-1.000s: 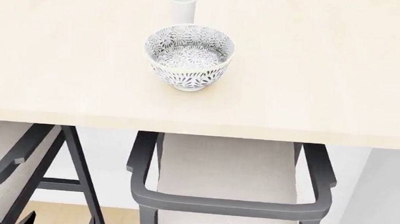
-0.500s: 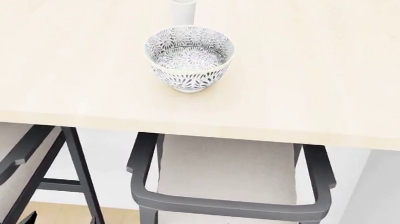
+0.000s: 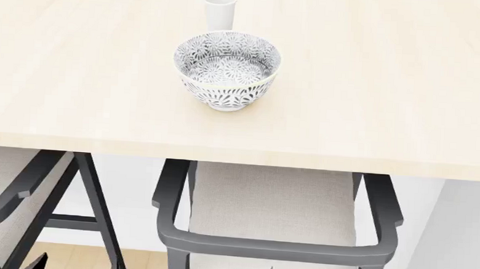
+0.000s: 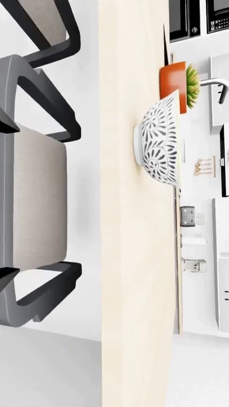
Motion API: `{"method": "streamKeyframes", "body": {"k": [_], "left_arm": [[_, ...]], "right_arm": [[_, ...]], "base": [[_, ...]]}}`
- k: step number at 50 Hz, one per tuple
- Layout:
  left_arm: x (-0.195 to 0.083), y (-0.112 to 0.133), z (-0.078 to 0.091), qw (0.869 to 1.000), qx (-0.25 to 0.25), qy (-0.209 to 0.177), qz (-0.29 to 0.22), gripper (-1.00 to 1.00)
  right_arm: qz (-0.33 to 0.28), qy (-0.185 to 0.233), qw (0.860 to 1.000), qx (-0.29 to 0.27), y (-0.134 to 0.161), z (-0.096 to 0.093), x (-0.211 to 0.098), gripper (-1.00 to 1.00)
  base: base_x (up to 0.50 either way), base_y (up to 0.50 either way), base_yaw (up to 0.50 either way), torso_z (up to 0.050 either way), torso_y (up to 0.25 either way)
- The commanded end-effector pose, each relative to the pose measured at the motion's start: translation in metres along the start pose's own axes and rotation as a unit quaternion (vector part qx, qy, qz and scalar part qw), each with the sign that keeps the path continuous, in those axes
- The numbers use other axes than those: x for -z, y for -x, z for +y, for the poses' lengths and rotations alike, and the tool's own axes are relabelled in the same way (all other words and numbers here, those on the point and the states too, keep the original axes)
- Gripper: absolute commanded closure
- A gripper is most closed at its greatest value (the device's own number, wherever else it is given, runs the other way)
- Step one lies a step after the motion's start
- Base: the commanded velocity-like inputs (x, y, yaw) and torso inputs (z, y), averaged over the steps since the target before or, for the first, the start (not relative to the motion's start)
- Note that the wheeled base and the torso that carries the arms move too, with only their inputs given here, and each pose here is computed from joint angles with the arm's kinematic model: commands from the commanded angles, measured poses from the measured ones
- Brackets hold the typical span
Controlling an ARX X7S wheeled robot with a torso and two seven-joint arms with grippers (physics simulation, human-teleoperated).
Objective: Place the cup inside the bowl on the dining table and move the bowl to any counter.
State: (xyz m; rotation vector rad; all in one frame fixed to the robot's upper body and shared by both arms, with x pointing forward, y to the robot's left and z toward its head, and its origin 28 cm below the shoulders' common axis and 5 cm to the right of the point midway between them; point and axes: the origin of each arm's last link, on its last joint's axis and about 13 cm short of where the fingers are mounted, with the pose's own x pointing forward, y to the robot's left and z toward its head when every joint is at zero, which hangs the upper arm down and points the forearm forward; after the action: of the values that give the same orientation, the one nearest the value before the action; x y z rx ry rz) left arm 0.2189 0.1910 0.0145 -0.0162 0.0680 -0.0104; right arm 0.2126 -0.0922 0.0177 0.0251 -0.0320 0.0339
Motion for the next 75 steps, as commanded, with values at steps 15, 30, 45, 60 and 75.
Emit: {"method": "streamKeyframes", "body": {"k": [15,30,45,60,75], "left_arm": [[-0.121,0.018,0.012,0.999,0.033,-0.016,-0.017,-1.0],[-0.206,0.011,0.044,0.995,0.025,0.072,-0.064,-1.0],[-0.219,0.009,0.056,1.0,-0.007,0.015,-0.026,-1.0],[-0.228,0.003,0.048,1.0,-0.001,-0.004,-0.03,-1.0],[-0.228,0.008,0.054,1.0,0.002,-0.005,-0.028,-1.0]], "right_arm": [[-0.088,0.04,0.995,0.037,0.012,-0.024,-0.134,-1.0],[-0.101,0.073,0.99,0.06,0.006,-0.067,-0.235,-1.0],[-0.088,0.067,0.992,0.066,0.005,-0.08,-0.243,-1.0],[-0.089,0.057,0.992,0.064,0.004,-0.088,-0.245,-1.0],[-0.085,0.053,0.993,0.055,0.003,-0.087,-0.244,-1.0]], "base": [[0.0,0.0,0.0,0.0,0.0],[0.0,0.0,0.0,0.006,0.0],[0.0,0.0,0.0,0.039,0.0],[0.21,0.17,0.0,0.0,0.0],[0.47,0.18,0.0,0.0,0.0]]}}
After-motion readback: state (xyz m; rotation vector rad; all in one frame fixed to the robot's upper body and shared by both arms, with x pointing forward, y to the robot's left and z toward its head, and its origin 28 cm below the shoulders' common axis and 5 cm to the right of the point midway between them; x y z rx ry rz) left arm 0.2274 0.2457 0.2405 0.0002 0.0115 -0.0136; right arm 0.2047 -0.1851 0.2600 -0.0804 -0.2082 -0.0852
